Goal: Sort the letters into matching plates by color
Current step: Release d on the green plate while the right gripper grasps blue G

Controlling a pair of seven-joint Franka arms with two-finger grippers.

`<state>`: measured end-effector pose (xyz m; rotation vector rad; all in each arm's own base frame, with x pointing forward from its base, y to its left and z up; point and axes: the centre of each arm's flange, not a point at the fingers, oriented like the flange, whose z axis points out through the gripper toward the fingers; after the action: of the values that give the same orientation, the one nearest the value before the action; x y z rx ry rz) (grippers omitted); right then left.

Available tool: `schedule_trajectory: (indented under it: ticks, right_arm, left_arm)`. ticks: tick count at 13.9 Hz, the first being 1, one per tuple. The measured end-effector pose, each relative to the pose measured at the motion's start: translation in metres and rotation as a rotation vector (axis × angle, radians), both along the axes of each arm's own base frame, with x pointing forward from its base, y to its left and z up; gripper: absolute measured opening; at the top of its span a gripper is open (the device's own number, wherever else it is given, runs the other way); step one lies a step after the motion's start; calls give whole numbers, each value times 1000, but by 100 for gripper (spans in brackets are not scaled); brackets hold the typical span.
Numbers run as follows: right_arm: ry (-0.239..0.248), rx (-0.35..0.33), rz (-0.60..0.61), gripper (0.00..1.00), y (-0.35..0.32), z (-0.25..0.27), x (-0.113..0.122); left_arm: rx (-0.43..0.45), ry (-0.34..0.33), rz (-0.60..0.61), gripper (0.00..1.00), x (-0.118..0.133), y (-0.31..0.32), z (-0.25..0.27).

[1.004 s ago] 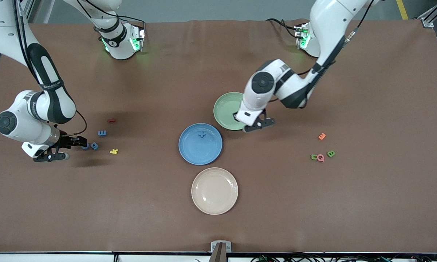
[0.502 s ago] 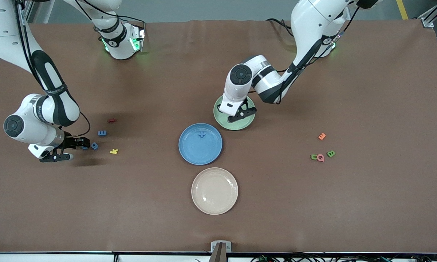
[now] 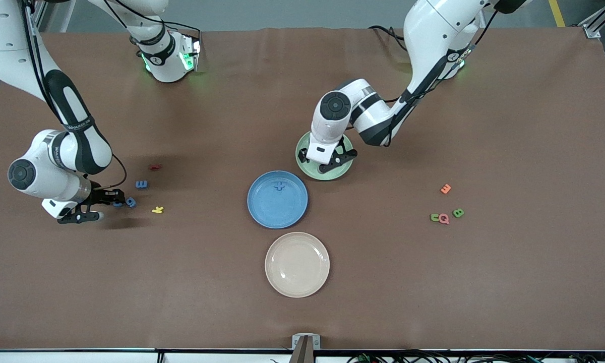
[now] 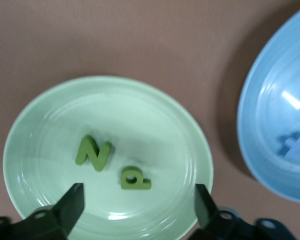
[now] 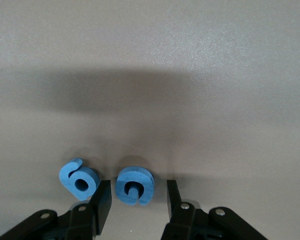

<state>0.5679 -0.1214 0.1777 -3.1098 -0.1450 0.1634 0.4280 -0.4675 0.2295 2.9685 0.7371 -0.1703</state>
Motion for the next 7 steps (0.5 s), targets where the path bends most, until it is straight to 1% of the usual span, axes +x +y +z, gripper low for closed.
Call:
schedule_trajectory:
  ticks: [2, 5, 7]
  right_arm:
    - [-5, 0, 1, 53, 1, -1, 0]
    - [-4, 0, 2, 52, 1, -3, -1]
    - [-5, 0, 3, 39, 2, -3, -1]
  left_arm:
    - [2, -35, 16, 100, 29, 23, 9]
    - [8, -90, 9, 100, 91, 92, 21]
    - [22, -113, -11, 100, 126, 144, 22]
